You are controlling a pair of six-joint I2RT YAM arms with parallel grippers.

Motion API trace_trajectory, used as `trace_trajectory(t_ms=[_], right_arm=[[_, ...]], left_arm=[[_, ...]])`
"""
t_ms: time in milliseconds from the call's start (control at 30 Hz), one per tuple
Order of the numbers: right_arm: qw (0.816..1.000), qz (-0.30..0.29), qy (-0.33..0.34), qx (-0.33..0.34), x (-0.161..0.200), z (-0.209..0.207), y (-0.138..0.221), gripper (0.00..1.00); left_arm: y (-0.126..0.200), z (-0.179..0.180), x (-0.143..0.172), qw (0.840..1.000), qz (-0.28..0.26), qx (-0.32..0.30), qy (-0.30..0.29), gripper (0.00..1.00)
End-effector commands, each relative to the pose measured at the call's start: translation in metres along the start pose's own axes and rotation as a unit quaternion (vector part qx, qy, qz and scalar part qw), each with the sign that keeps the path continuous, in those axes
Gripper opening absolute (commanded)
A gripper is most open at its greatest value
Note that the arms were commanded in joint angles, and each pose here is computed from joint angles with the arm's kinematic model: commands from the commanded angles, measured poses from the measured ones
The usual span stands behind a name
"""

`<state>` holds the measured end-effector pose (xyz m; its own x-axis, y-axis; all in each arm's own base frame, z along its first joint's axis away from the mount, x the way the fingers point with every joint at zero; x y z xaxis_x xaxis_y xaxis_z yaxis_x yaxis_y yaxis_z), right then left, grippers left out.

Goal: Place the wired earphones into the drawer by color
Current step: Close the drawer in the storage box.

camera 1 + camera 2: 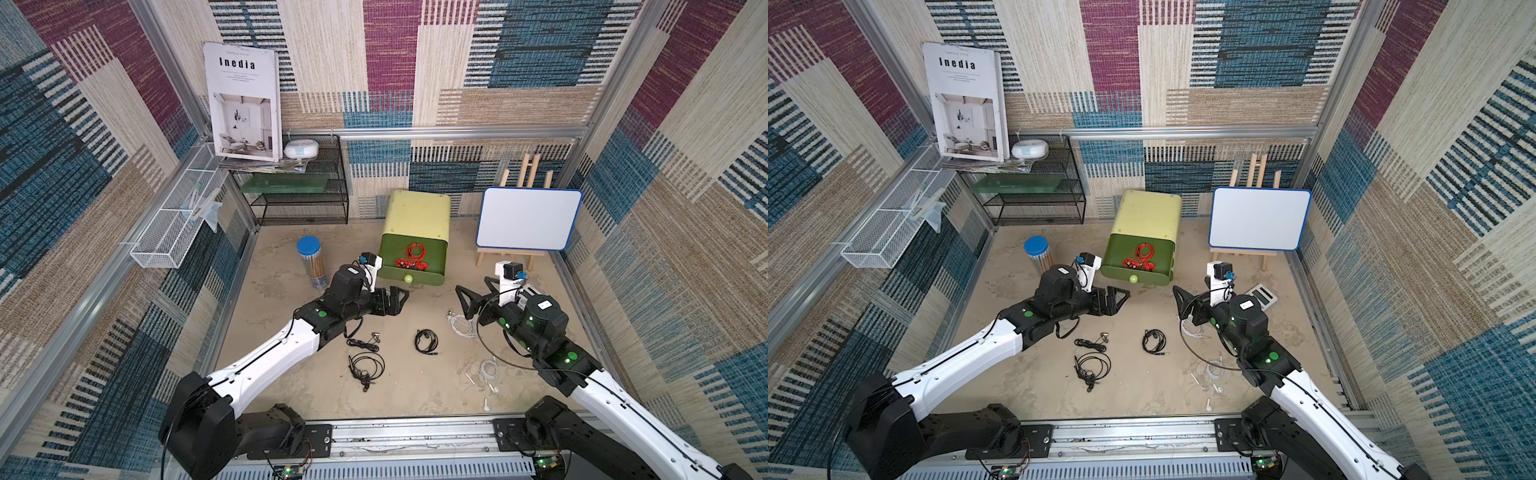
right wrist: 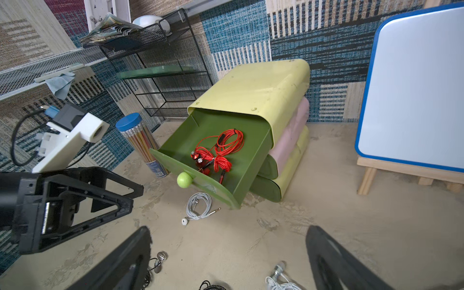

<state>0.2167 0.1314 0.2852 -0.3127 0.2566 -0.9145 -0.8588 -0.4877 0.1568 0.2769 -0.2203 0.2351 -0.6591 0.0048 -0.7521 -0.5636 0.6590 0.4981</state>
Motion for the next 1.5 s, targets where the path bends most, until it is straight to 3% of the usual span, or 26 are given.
trace_trajectory(t_ms=[0, 367, 767, 1467], right_arm=[[1.0, -0.016, -0.002, 0.003, -0.004, -0.001, 0.004, 0.99], [0.999, -0.032, 0.005, 0.006, -0.005, -0.003, 0.014, 0.99], [0.999, -0.04, 0.009, 0.008, -0.006, -0.004, 0.017, 0.99], [0.999, -0.046, 0.009, 0.012, -0.009, -0.004, 0.02, 0.99]], left_arm=[[-0.01, -0.003, -0.015, 0.999, -0.03, 0.001, 0.011, 0.88], [-0.04, -0.001, -0.022, 0.999, -0.031, -0.007, 0.031, 0.7], [-0.052, -0.002, -0.027, 0.999, -0.034, -0.004, 0.033, 0.54], [-0.051, -0.007, -0.047, 0.998, -0.066, -0.011, 0.022, 0.48]])
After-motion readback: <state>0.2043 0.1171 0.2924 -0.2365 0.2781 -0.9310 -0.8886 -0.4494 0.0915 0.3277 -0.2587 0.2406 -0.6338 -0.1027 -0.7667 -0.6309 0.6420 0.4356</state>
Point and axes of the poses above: each gripper's point midway between its finger pads, its own y axis back along the fingers, its own z axis along the line the jaws close on, x = y × z, the point moved 6 cm from there along y, back along the fingers, and after that the axes turned 7 degrees about -y, right-handed, at the moved point
